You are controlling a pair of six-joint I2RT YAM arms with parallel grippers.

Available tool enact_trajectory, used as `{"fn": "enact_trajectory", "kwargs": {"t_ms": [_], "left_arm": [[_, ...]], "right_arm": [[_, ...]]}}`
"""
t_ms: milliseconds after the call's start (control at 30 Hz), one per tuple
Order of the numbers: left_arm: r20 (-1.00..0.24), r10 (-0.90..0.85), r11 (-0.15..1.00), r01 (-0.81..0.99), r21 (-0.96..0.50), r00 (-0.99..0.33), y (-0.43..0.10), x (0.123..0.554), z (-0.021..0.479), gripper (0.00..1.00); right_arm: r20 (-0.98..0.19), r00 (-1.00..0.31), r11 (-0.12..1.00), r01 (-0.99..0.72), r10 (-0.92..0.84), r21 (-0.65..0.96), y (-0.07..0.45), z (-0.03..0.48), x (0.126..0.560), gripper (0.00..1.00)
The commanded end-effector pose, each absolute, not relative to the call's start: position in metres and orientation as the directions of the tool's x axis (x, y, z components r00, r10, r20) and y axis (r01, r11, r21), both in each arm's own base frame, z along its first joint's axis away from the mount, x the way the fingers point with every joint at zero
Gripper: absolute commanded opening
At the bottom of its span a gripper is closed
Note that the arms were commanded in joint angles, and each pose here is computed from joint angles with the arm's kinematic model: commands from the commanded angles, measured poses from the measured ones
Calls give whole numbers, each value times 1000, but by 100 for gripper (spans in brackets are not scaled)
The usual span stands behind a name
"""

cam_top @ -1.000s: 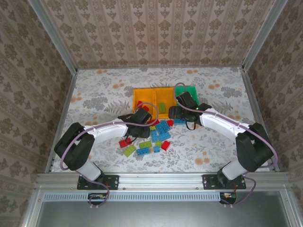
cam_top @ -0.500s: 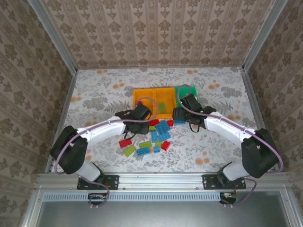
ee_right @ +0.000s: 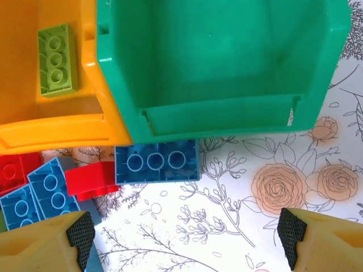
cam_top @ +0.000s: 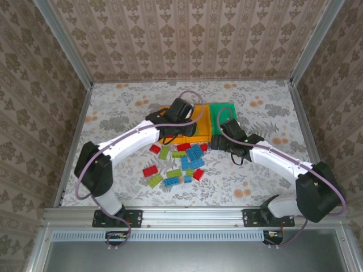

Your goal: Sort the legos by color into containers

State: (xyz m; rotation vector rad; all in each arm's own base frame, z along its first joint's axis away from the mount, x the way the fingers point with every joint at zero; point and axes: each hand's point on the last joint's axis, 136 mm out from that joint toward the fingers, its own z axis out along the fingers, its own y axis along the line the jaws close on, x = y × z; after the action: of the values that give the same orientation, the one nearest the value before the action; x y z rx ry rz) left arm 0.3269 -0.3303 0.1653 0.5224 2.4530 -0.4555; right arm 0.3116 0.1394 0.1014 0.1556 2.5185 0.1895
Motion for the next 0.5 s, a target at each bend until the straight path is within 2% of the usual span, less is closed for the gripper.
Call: {"fn": "enact_trajectory", "kwargs": {"t_ms": [0, 300, 467], "left_arm": [[-601, 299, 829, 514, -221, -741, -348, 342, 160, 36], [-596, 297, 830, 510, -225, -746, -365, 378, 143, 40], [-590, 298, 841, 499, -209, -750, -364, 384, 135, 49]], "right_arm": [[-569, -806, 982, 81, 164, 169, 135, 100, 302, 87], [-555, -817, 983, 75, 157, 168, 132, 85, 285, 85], [-553, -823, 982, 28, 129, 187, 145, 76, 292, 86]]}}
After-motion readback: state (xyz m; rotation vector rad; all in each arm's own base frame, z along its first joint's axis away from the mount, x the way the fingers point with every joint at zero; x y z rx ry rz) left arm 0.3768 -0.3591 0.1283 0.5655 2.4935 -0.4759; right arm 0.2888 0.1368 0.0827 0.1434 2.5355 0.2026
